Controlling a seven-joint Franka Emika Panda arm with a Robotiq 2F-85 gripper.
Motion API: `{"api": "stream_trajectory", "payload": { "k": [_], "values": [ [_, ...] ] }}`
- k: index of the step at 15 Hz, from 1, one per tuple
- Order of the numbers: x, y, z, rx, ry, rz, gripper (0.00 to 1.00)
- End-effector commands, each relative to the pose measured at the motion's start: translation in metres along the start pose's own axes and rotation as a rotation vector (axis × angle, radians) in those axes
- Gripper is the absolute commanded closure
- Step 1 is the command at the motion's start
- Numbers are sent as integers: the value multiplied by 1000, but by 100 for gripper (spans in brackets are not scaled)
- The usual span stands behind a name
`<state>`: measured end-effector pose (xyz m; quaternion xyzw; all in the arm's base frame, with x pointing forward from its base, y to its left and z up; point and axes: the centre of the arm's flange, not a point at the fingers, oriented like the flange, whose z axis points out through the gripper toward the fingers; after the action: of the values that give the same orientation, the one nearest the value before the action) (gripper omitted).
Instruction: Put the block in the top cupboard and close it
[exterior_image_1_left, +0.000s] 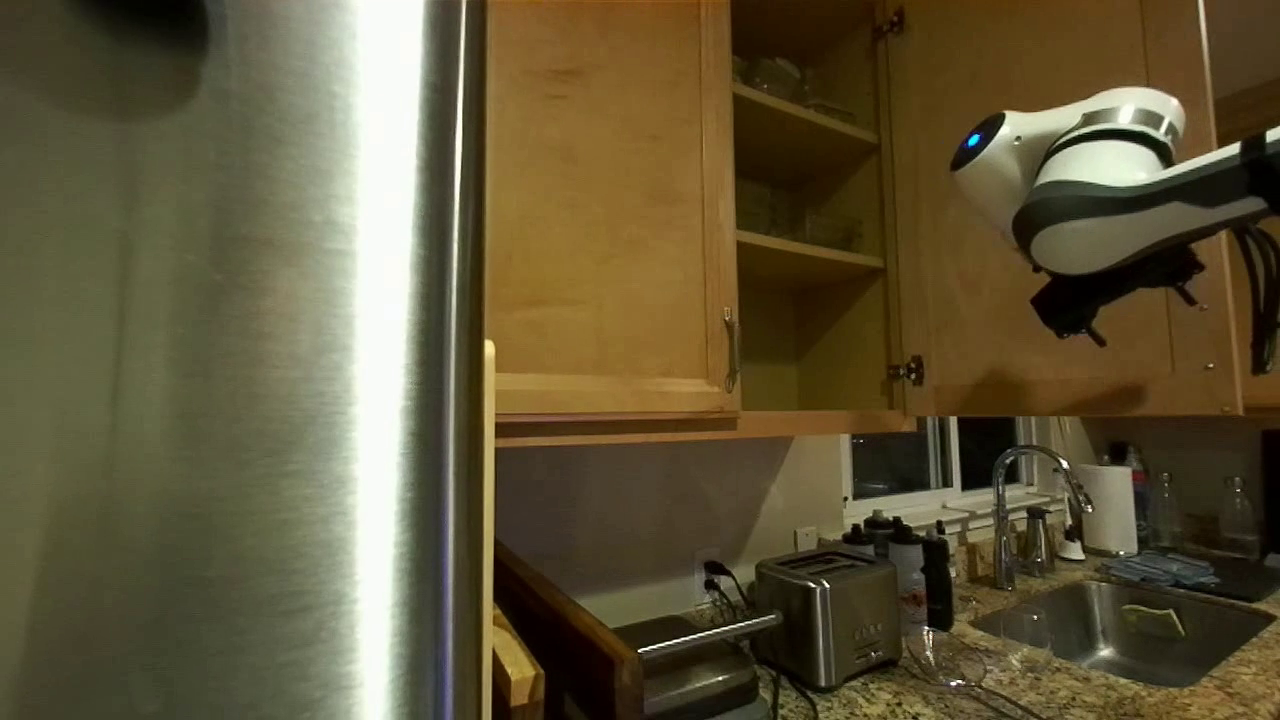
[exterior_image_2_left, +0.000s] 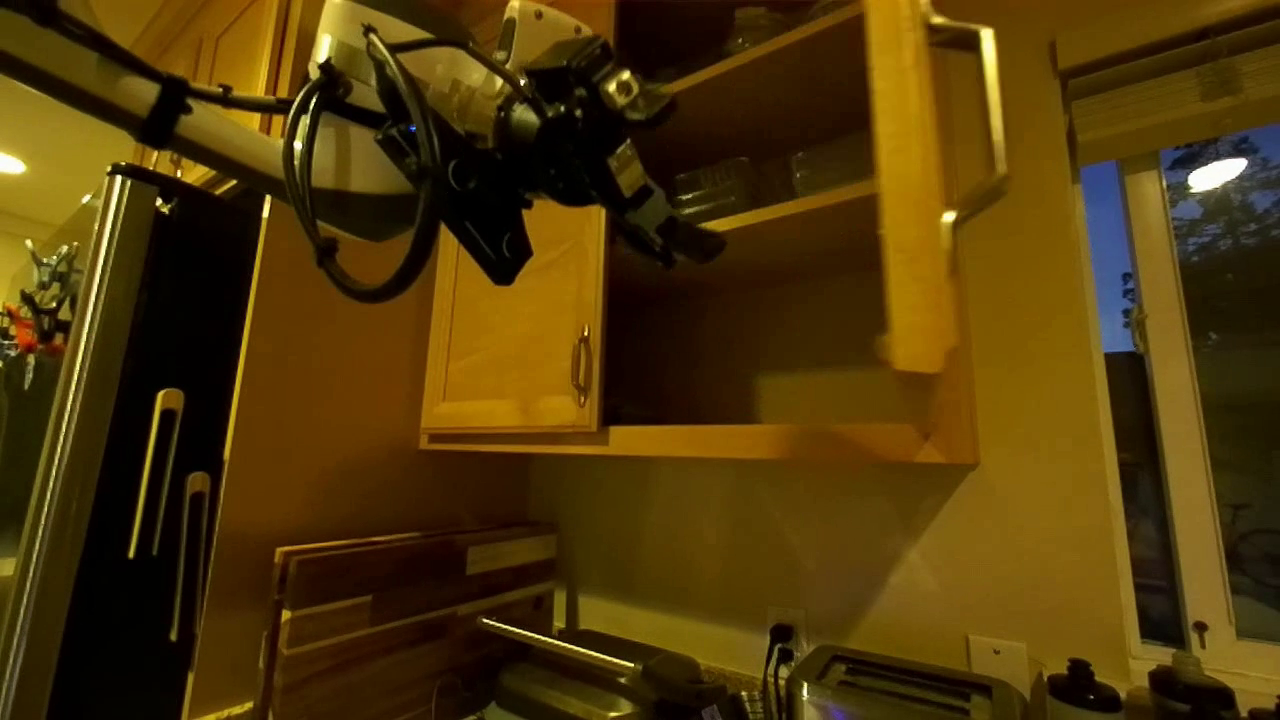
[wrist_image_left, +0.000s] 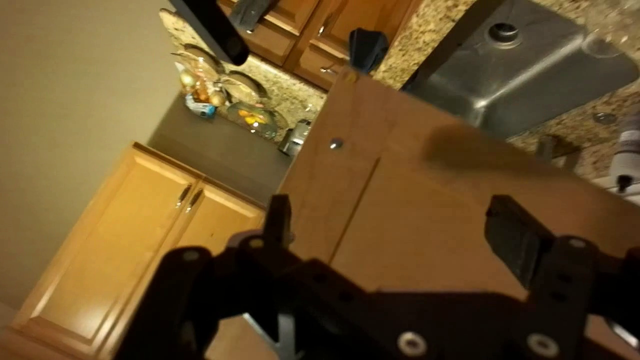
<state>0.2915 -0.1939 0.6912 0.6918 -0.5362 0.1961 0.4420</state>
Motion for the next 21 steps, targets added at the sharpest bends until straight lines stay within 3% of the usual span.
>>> {"api": "stream_trajectory", "payload": {
  "k": [1,5,12,16,21],
  "values": [
    [-18,-13,-41,179,-10,-86,0],
    [-21,-45,-81,397,-30,-124,0],
    [-16,-107,-107,765,-126,-219,0],
    [-18,-137,-100,910,-247,-358,0],
    [-20,-154,-83,1021,-407,-599,0]
  ]
}}
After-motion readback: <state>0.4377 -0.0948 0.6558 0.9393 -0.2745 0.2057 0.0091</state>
